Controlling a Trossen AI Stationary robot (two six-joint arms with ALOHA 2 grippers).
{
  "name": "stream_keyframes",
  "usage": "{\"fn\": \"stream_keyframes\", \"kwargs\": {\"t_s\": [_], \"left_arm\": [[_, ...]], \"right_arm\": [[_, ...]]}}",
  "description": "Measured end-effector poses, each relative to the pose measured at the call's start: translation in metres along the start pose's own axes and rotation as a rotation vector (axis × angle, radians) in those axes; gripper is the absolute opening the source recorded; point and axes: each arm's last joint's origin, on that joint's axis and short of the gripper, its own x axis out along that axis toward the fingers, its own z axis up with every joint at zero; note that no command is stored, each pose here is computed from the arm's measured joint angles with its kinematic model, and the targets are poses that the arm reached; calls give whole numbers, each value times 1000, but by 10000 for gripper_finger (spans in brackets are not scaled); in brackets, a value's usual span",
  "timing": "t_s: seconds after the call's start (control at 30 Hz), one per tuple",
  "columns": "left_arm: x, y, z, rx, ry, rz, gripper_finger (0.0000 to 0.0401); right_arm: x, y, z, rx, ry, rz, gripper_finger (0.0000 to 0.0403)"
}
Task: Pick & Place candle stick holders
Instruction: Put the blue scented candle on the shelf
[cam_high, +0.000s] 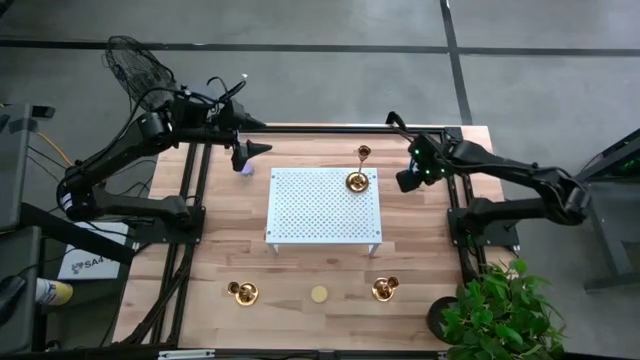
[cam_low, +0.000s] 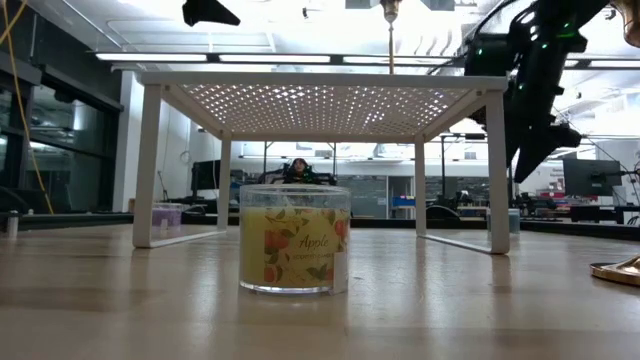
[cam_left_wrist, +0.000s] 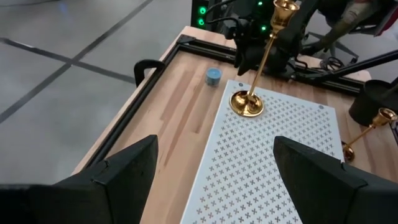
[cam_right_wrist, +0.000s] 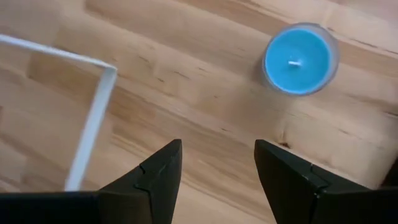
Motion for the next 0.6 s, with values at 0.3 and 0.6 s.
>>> {"fn": "stream_keyframes", "kwargs": {"t_s": [0.3,0.6], "left_arm": [[0,0,0,8,-1,-9,314],[0,0,0,7,-1,-9,314]], "right_arm": [[21,-14,14,-105,83,-74,197],[27,-15,17,-439,101,-108,197]]}}
